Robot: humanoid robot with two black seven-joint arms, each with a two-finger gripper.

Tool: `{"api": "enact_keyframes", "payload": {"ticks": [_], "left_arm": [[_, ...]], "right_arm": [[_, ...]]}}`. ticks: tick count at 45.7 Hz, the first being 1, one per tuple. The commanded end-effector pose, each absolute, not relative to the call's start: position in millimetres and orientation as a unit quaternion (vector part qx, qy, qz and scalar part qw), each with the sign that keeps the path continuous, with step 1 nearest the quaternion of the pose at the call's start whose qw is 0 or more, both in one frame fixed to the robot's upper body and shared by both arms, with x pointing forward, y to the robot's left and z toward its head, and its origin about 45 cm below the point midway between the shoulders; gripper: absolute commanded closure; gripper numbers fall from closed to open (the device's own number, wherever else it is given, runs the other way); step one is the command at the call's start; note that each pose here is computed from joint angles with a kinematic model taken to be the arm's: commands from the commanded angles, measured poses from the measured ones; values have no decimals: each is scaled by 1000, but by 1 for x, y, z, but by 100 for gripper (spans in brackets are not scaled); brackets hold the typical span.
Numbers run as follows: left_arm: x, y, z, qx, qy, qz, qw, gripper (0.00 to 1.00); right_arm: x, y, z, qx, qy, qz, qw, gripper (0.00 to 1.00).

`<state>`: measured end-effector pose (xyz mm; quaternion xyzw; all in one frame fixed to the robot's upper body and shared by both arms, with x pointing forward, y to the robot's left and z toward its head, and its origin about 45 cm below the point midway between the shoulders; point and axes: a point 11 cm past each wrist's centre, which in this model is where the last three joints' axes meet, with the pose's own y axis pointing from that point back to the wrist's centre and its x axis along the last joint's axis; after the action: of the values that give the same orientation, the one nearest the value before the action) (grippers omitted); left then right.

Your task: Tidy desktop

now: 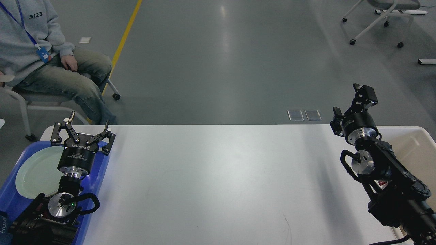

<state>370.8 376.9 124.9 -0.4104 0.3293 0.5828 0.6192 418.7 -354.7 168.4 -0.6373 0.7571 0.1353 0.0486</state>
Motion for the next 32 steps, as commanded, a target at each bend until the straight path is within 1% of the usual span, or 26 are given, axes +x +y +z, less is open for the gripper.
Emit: {"api": "enact_keyframes", "payload": {"ticks": [1, 5, 12, 32], "left_arm": [[371, 377, 125, -410, 329, 583, 619, 4], [371, 377, 125, -410, 329, 583, 619, 4], [371, 377, 125, -410, 329, 583, 619, 4], [371, 377, 125, -410, 329, 583, 619, 4]], "right_arm": [[403, -337, 152, -656, 723, 172, 129, 0], [391, -327, 139, -653, 710, 201, 172, 0], [381, -324, 127, -646, 689, 247, 220, 0], [370, -332, 113, -632, 698, 260, 213, 0]]}}
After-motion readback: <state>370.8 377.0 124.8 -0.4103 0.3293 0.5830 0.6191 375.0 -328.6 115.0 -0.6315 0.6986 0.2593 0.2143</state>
